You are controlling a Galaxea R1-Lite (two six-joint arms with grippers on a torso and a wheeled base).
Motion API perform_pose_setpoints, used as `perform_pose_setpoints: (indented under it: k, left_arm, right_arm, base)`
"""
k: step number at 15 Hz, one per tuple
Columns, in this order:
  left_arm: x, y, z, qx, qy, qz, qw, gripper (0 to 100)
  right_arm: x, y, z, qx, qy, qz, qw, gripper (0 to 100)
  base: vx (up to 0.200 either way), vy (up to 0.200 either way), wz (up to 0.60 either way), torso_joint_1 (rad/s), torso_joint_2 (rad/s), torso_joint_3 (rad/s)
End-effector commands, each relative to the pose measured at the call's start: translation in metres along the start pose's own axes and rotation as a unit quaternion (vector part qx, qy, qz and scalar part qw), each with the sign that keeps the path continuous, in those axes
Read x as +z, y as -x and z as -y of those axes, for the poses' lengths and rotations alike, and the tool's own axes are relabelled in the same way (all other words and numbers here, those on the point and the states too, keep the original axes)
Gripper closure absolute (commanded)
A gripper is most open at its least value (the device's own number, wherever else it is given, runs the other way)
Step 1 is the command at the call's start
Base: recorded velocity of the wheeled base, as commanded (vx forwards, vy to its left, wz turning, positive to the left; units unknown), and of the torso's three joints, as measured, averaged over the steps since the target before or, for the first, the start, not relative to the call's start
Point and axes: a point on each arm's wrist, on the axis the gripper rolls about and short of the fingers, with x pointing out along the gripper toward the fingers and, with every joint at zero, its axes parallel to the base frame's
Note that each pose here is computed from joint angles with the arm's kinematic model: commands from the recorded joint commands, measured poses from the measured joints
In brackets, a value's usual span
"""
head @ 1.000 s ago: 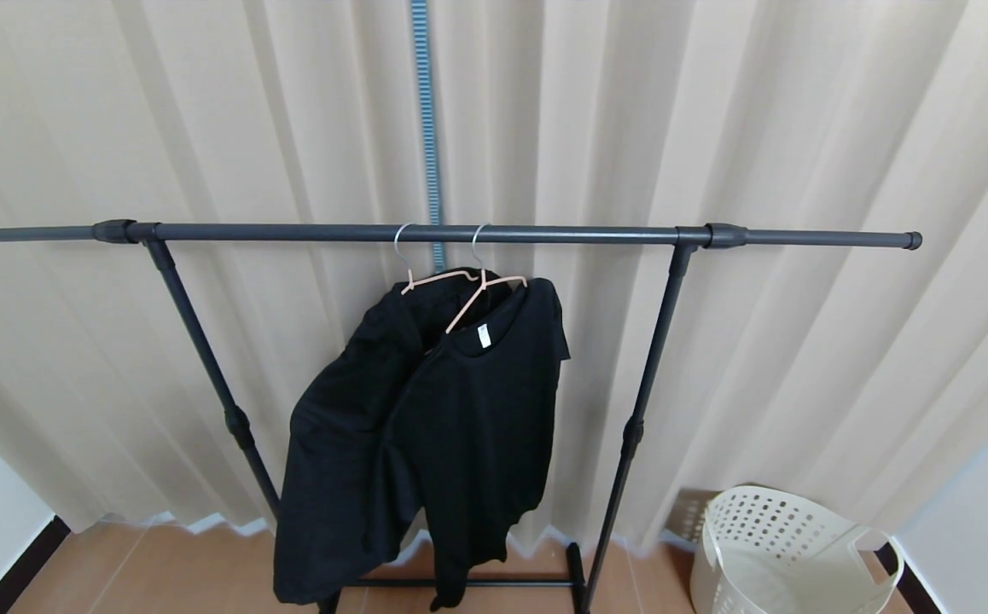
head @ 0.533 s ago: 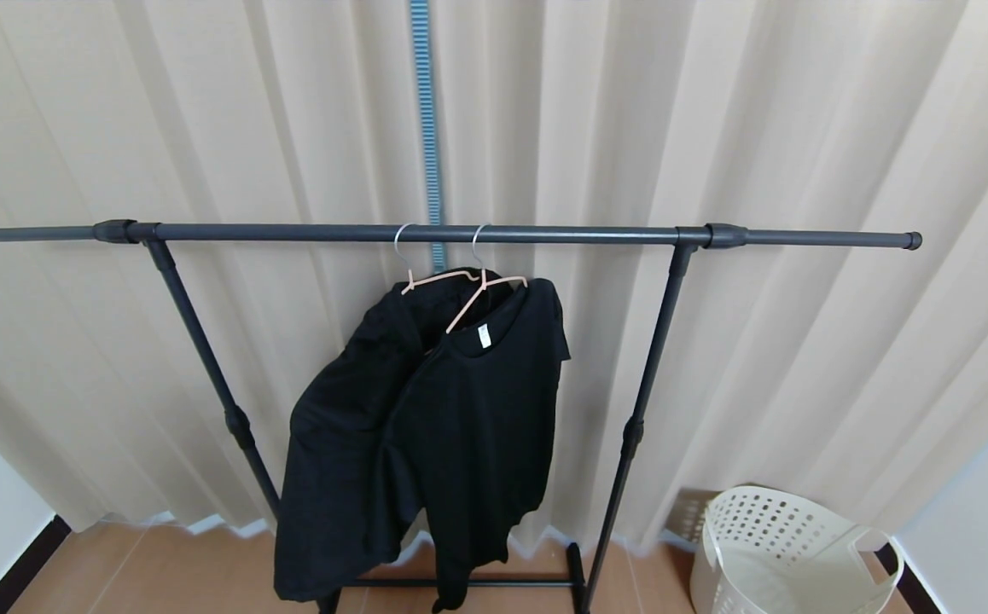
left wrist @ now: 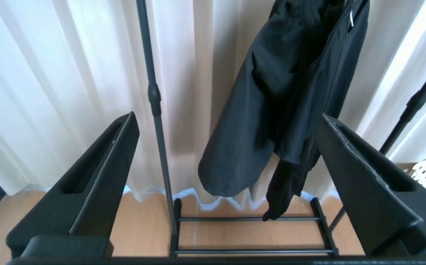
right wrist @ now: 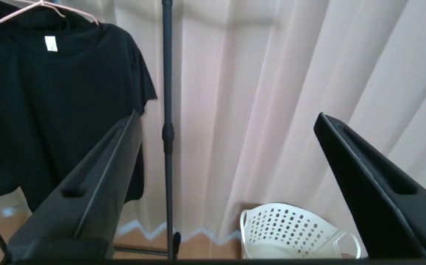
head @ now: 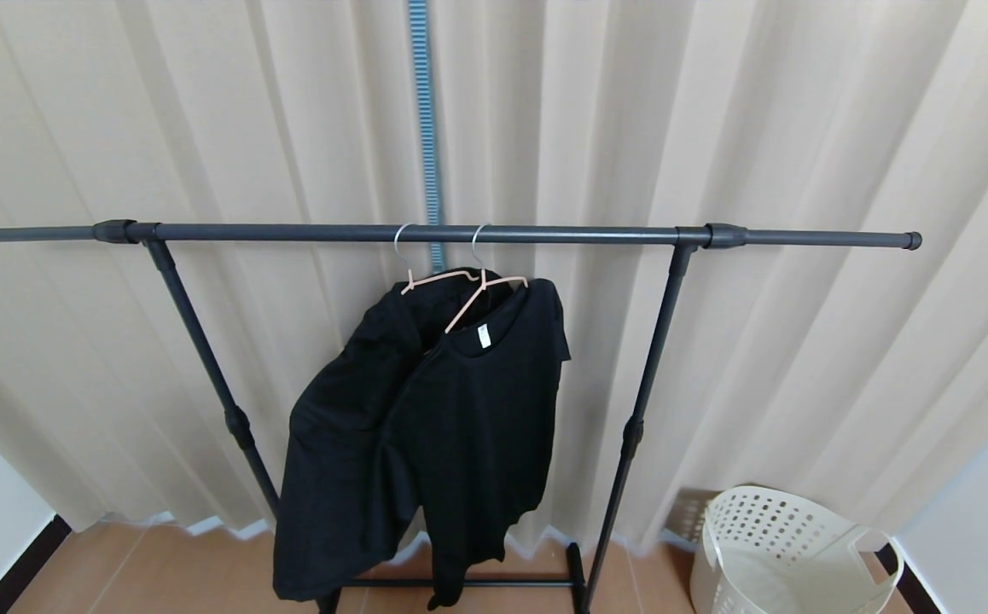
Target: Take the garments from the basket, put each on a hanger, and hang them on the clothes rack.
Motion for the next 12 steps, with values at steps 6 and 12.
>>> perform_pose_setpoints:
  k: [6,12]
  left_arm:
    - [0.0,0.0,0.0,0.0,0.001,0.0,1.0,0]
    - [0.0,0.0,0.0,0.0,0.0,0.0,1.0,0]
  right_arm:
    - [0.0,0.0,0.0,0.001,0.0,0.0,1.0,0]
    - [0.0,0.0,0.0,0.001,0.0,0.0,1.0,0]
  base:
    - [0.0,0.0,0.0,0.0,0.0,0.0]
    - [0.0,0.0,0.0,0.0,0.0,0.0]
